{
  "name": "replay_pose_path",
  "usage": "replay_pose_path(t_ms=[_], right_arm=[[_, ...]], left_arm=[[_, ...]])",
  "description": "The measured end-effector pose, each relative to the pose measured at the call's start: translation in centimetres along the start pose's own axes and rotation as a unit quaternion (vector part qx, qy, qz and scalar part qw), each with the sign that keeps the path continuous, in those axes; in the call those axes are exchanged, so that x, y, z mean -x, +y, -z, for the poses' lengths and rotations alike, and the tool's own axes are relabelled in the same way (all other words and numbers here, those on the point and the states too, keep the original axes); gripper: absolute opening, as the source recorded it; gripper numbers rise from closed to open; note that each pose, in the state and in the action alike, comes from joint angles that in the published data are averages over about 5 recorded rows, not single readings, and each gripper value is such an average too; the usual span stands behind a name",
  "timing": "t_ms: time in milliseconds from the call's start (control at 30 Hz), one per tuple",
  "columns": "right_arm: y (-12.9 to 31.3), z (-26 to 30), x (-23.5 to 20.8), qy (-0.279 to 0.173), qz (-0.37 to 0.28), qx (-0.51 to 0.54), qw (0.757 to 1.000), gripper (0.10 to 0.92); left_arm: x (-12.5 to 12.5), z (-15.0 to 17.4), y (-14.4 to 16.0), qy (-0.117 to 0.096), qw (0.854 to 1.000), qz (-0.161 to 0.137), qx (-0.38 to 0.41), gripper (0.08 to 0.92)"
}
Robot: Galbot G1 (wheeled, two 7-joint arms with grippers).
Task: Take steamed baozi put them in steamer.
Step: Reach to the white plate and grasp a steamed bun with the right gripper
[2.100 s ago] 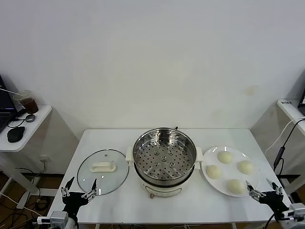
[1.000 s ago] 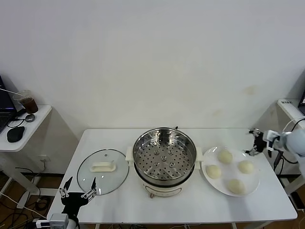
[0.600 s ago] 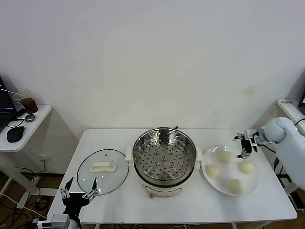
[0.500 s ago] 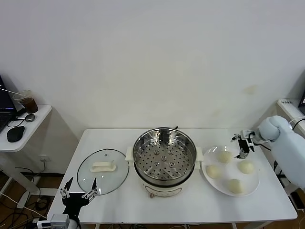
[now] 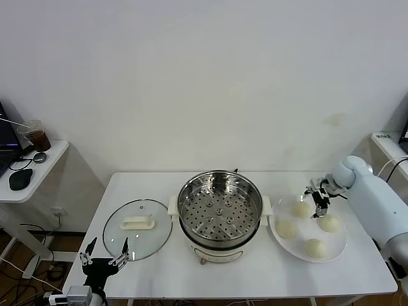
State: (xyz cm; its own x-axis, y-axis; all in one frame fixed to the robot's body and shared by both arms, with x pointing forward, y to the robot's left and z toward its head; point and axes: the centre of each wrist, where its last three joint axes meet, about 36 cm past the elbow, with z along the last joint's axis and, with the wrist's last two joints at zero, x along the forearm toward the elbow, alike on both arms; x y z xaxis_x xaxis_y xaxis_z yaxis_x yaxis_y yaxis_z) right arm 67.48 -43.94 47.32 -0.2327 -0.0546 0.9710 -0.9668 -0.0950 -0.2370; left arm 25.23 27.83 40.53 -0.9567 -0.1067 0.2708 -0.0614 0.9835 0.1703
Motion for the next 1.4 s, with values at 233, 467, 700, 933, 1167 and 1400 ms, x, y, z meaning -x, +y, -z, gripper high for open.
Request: replay_pose_path(t_ms=[233, 467, 700, 933, 1167, 1400], right_arm=[[-0.1, 0.2, 1.0, 0.003, 0.001, 0.003, 1.000, 0.823], [-0.3, 0.8, 1.7, 0.005, 0.003, 0.001, 1.000, 0.823], [-0.4, 1.1, 2.2, 0.010, 0.006, -0.002, 1.000, 0.823], [-0.2, 1.2, 2.8, 0.014, 0.009, -0.001, 1.000, 0.814], [0.0, 0.9, 3.1, 0.016, 0.008, 0.004, 1.000, 0.770], [0.2, 0.8, 3.3, 0.012, 0.006, 0.008, 1.000, 0.649]], left_arm=[[0.0, -0.1, 0.0, 0.001, 1.000, 0.000, 0.001, 0.823], [0.0, -0.2, -0.2, 0.004, 1.000, 0.000, 0.000, 0.823], [0.0, -0.3, -0.1, 0.005, 1.000, 0.000, 0.001, 0.823], [0.1, -0.5, -0.1, 0.007, 1.000, 0.001, 0.000, 0.823], [0.1, -0.5, -0.2, 0.008, 1.000, 0.001, 0.001, 0.823], [0.2, -0.5, -0.2, 0.008, 1.000, 0.001, 0.001, 0.823]])
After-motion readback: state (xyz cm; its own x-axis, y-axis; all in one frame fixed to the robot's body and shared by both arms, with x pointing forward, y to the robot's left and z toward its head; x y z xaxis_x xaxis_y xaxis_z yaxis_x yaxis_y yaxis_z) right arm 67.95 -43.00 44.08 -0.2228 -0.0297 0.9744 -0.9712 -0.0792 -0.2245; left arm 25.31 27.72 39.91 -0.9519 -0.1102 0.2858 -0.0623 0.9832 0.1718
